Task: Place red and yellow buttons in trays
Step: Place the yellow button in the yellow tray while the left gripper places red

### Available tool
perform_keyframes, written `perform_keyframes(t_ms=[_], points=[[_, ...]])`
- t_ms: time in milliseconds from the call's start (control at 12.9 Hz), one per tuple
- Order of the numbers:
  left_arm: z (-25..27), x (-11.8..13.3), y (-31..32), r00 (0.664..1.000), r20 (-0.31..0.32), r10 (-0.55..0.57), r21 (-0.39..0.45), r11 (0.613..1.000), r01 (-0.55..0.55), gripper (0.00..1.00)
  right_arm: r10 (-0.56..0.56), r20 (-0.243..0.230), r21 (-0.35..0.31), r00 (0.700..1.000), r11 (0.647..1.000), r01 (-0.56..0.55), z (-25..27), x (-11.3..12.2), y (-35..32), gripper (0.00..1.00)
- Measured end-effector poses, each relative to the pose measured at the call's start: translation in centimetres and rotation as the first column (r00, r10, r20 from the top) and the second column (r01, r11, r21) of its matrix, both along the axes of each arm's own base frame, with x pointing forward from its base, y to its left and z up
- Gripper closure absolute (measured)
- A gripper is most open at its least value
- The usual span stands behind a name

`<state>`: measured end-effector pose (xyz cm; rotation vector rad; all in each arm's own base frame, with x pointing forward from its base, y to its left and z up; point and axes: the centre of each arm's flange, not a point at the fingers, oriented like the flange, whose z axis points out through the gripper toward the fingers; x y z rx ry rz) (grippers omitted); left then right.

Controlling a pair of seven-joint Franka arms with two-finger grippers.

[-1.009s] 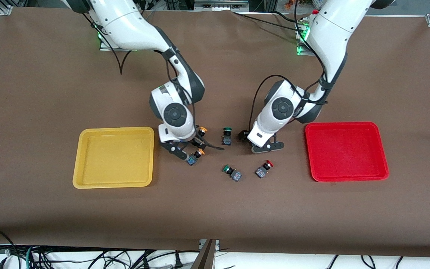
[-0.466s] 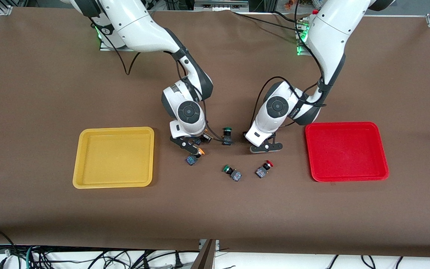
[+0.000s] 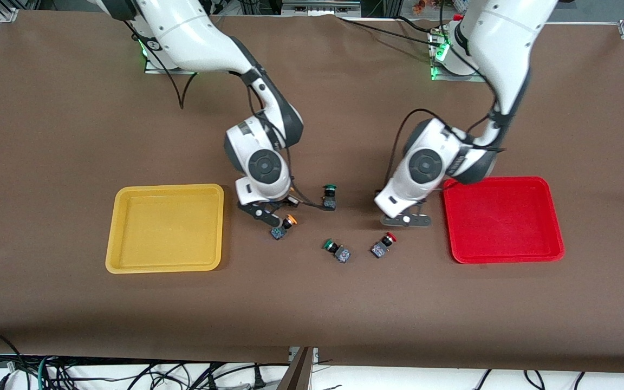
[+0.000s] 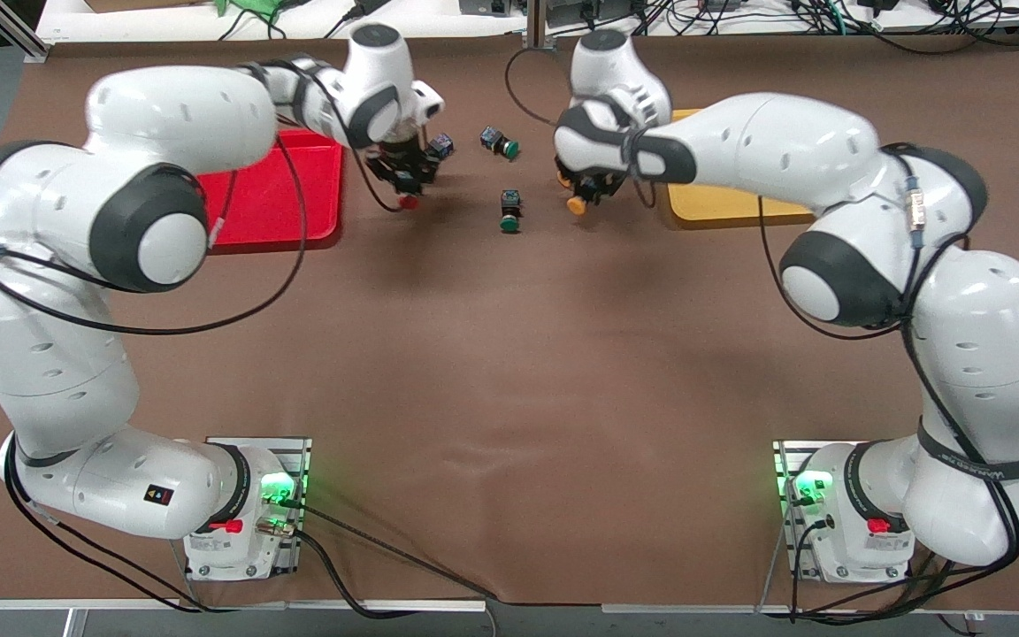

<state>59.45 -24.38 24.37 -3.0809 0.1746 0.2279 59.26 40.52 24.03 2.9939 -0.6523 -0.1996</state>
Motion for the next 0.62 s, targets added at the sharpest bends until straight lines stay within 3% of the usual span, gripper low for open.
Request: perform_keyframes(t_ms=[233,388,543,621], points=[[3.8,3.0,11.1,0.97,-0.06,-0.236,-0.009,0.972,0.236,0.56,0.105,-0.066,0.03,0.992,0.994,-0.103,5.2,5.4,-12.2,0.56],[2.5,3.7,17.9,0.93,-0.094,-0.355,-0.04,0.935,0.353,0.56,0.126,-0.082,0.059,0.989,0.991,-0.121,4.2,8.7,-22.9,0.56],[-0.8,3.9,22.5,0.901,-0.113,-0.419,-0.095,0.907,0.41,0.56,0.113,-0.101,0.081,0.989,0.991,-0.105,1.7,10.2,-32.3,0.56],[-2.1,3.8,23.0,0.893,-0.116,-0.434,-0.11,0.899,0.423,0.49,0.106,-0.107,0.087,0.989,0.992,-0.097,0.4,10.5,-35.0,0.56]])
